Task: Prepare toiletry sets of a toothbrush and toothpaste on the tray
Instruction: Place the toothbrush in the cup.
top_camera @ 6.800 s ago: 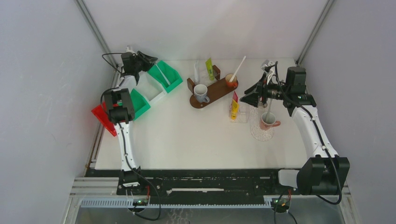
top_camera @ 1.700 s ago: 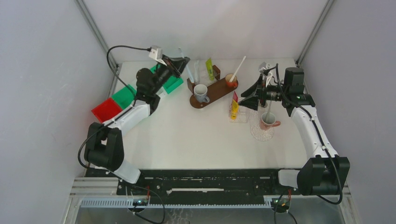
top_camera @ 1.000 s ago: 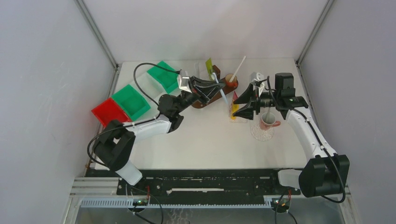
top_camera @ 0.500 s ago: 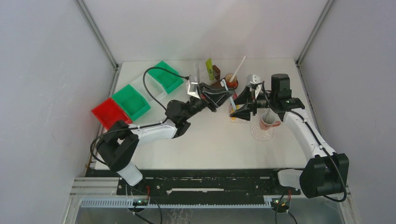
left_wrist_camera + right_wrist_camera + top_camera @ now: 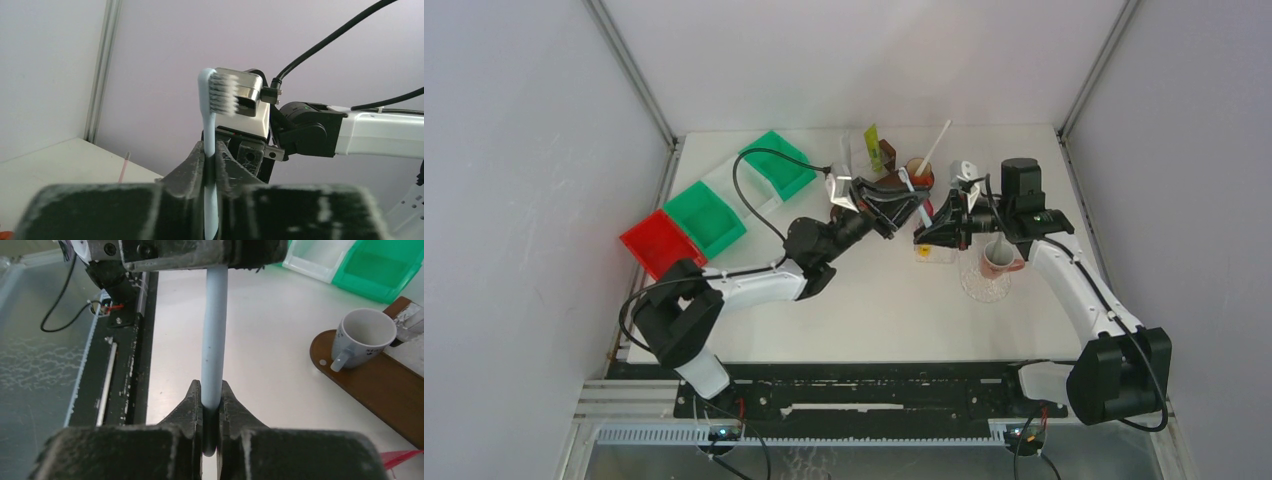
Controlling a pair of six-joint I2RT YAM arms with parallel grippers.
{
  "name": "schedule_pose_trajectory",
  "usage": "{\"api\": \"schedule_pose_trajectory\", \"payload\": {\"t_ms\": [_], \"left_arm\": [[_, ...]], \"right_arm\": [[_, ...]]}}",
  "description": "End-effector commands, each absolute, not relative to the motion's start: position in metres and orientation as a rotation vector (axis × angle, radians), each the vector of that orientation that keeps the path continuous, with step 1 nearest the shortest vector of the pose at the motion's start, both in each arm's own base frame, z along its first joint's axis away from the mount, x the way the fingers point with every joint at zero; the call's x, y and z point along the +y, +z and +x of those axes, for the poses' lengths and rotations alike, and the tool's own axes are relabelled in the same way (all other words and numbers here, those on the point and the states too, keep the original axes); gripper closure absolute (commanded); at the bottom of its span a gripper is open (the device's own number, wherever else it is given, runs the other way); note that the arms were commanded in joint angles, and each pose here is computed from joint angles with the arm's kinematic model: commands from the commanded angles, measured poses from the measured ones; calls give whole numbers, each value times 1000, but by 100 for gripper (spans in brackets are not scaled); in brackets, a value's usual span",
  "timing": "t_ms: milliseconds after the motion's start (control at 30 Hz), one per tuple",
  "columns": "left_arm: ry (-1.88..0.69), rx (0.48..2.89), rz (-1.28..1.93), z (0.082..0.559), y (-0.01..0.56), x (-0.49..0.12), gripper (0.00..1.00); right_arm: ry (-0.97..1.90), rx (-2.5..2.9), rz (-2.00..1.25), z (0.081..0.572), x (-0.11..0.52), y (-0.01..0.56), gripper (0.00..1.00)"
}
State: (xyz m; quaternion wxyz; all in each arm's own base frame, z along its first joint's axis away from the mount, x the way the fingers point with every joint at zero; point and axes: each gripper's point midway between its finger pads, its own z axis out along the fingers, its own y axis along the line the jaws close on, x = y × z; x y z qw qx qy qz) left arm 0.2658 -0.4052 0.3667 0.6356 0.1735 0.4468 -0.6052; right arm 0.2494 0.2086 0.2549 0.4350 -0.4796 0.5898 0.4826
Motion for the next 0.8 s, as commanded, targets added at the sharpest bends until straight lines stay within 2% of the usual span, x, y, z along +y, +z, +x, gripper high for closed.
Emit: {"api": "schedule_pose_trajectory", "payload": {"t_ms": [0, 133, 267, 300, 533, 667, 767], "left_arm": [[-1353, 1002, 482, 258, 365, -406, 70], [-1357, 970, 650, 242, 371, -393, 40], [-1387, 896, 785, 230, 370, -360, 5], [-1402, 884, 820, 226, 367, -355, 1], [-1622, 922, 988, 211, 369, -356, 0], [-1640, 939, 977, 213, 371, -357, 0], [-1638, 969, 967, 218, 370, -363, 4]], "right_arm": [[1201, 1415, -1207, 246, 211, 272, 100], [1245, 1396, -1215, 239, 211, 276, 100], [1276, 1360, -1246, 229, 212, 279, 100], [1284, 1357, -1251, 227, 212, 279, 100], [1294, 1335, -1293, 218, 218, 275, 100], [1284, 1342, -1296, 219, 218, 273, 100], [1285, 1346, -1303, 218, 220, 272, 100]]}}
